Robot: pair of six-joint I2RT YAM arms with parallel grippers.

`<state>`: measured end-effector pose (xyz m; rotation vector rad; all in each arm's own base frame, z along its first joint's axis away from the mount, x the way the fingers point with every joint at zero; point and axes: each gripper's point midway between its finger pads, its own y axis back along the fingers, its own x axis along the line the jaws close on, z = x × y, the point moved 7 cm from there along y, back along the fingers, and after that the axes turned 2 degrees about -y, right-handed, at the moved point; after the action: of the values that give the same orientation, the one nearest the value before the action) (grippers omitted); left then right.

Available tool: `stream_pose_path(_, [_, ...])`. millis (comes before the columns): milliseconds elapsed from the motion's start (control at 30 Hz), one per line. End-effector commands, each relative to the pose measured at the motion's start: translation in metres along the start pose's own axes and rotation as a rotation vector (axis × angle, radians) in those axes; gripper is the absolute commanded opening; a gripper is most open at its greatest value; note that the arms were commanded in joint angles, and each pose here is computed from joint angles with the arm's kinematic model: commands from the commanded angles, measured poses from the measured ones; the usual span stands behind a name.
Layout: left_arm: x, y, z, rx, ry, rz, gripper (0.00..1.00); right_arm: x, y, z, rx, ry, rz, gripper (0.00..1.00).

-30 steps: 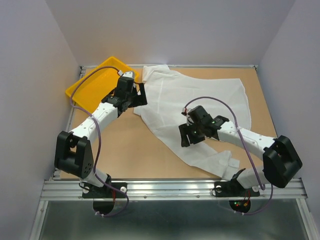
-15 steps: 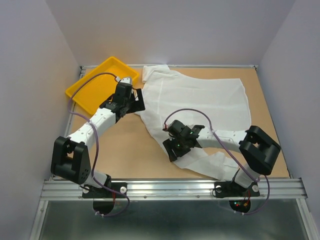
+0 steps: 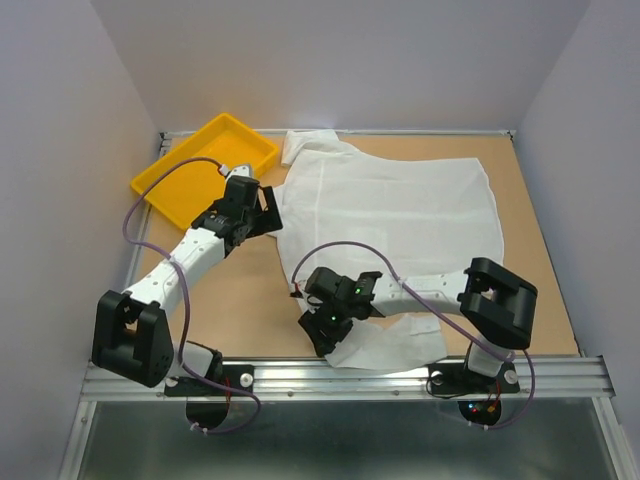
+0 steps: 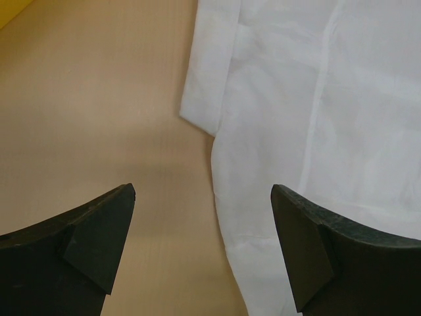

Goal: Fold and stack the long sleeve shirts
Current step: Flatten the shirt out

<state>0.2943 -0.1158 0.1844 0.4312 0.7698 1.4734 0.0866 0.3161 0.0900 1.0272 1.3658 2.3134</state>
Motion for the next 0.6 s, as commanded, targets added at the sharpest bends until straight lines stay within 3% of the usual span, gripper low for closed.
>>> stream_pose_path(0, [0.01,0.017,0.003,-0.03,0.056,0.057,0.97,0.022,0.007,-0.012,0.049,0.056,0.088,0.56])
stream_pose_path(133, [0.007,0.024,-0.004,-0.016,0.085,0.015,0.97,0.045,0.029,0.006,-0.041,0.095,0.138,0.6])
stream_pose_path(300, [0.0,0.023,-0.009,0.003,0.115,-0.049,0.97,0.04,0.072,0.037,-0.257,0.041,0.021,0.65])
stream_pose_path(567, [-0.034,0.002,-0.011,0.058,0.0,-0.172,0.97,-0.105,0.154,0.055,-0.518,-0.483,-0.4,0.63])
